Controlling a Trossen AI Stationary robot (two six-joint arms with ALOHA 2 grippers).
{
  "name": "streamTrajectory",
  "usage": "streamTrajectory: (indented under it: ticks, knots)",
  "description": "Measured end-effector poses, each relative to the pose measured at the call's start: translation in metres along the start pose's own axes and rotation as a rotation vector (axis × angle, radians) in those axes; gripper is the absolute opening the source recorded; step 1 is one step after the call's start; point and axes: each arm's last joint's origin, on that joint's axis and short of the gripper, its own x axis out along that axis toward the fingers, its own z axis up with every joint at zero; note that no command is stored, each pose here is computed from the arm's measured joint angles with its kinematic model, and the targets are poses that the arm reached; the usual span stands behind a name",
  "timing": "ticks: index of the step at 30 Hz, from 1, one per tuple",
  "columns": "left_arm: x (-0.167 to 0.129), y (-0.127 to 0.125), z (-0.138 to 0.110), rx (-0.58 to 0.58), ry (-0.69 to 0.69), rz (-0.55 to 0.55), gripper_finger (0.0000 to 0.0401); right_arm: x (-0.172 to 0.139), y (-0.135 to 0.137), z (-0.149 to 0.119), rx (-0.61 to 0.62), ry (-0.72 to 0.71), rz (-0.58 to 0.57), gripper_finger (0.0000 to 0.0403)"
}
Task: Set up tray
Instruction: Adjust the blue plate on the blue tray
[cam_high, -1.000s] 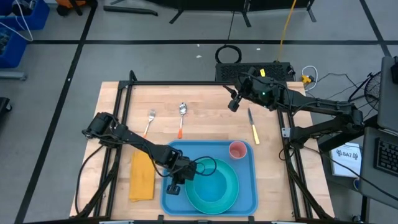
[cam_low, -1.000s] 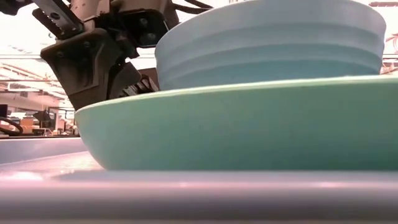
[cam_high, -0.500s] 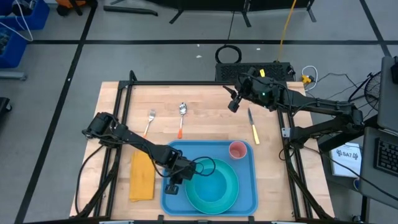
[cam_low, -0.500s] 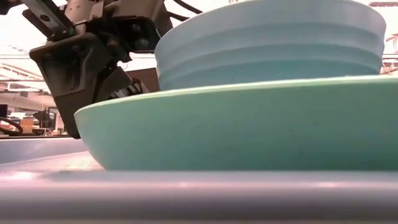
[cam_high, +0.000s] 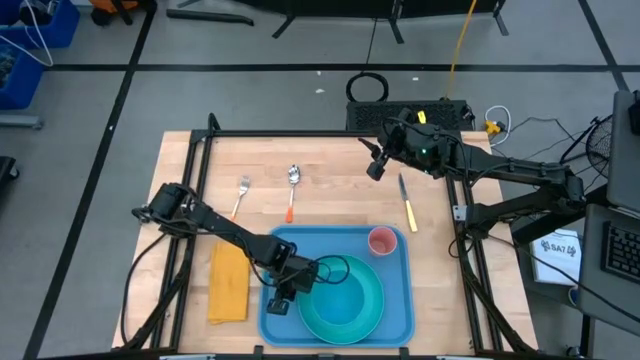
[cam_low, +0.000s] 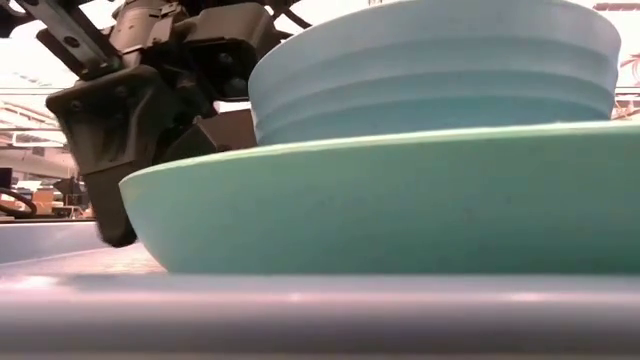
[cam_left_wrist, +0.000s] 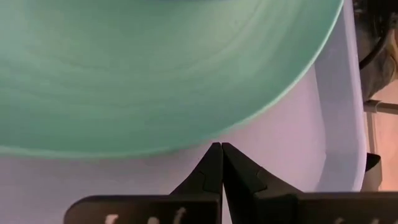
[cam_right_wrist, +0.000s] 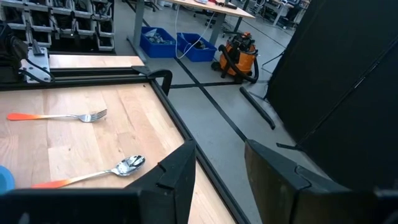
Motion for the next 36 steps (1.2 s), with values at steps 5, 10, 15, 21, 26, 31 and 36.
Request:
streamTrajectory:
  ticks: [5,10,15,21,26,31,36]
  knots:
    - [-0.001,0.002,0.004,0.035,-0.034,-0.003,0.0002,0.000,0.000,0.000,-0.001,0.003,0.000,0.0132]
    - [-0.003,0.006,0.005,0.043,-0.043,0.000,0.0001,0.000,0.000,-0.001,-0.002,0.006,0.001,0.0132]
    - [-0.004,0.007,0.008,0.073,-0.074,-0.003,0.0001,0.000,0.000,-0.001,-0.002,0.006,0.001,0.0132]
    - [-0.006,0.011,0.011,0.088,-0.095,-0.002,0.0001,0.000,0.000,-0.001,-0.002,0.006,0.001,0.0132]
    - [-0.007,0.012,0.013,0.108,-0.118,-0.004,0.0001,0.000,0.000,-0.001,-0.002,0.007,0.001,0.0132]
    - [-0.008,0.015,0.016,0.117,-0.138,-0.008,0.0001,0.000,0.000,-0.001,-0.004,0.011,0.002,0.0132]
    - [-0.010,0.015,0.019,0.140,-0.167,-0.017,0.0001,0.000,0.000,-0.001,-0.004,0.012,0.002,0.0132]
